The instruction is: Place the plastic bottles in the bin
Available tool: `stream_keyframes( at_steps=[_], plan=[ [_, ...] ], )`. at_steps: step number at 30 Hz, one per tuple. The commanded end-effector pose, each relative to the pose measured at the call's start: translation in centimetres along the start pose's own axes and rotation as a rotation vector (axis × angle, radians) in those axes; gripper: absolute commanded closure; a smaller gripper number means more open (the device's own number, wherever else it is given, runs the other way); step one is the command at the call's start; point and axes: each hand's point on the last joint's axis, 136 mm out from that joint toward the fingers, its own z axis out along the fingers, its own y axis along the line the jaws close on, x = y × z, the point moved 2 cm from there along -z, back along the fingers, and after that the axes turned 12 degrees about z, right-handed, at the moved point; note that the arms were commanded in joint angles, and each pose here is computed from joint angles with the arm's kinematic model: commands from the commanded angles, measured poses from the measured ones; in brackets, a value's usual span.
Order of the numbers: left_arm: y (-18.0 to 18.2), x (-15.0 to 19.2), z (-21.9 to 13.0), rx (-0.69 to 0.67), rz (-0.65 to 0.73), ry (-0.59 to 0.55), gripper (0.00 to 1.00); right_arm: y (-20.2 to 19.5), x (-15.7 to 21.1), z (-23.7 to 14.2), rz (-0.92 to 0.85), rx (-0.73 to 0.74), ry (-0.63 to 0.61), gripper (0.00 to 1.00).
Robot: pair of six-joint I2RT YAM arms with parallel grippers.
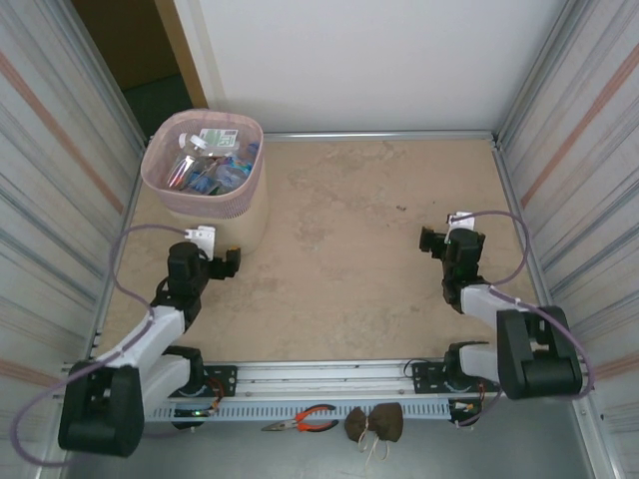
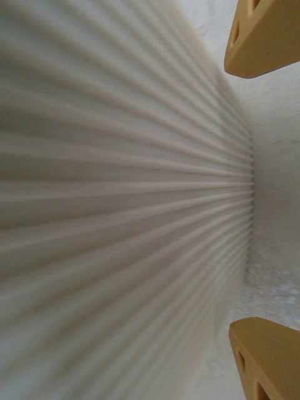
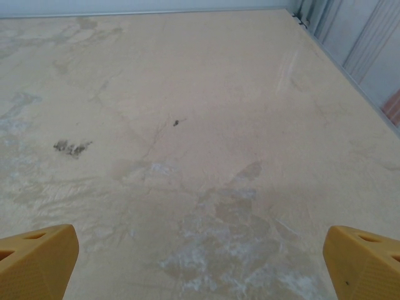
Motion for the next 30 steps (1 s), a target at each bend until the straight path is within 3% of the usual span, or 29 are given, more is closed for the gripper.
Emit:
stream_keyframes(
  at_steps=[1, 16, 20, 30],
  plan=[
    [0.7, -3.4, 0.8, -0.005, 0.031, -0.196, 0.01, 0.6, -1.9, 0.4, 0.024, -0.056, -0.108, 0.01],
    [1.0, -2.0, 5.5, 0.096, 0.004, -0.173, 0.01, 0.4, 0.3, 2.9, 0.062, -0.152, -0.027, 0.01],
    [0.3, -2.1, 5.8, 0.16, 0.018, -0.155, 0.01, 0.8, 0.4, 3.3, 0.049, -0.167, 0.005, 0.01],
    [0.5, -2.1, 5.8, 0.167, 0.007, -0.152, 0.01, 0.3, 0.3, 4.2, 0.066, -0.117, 0.045, 0.01]
  ],
)
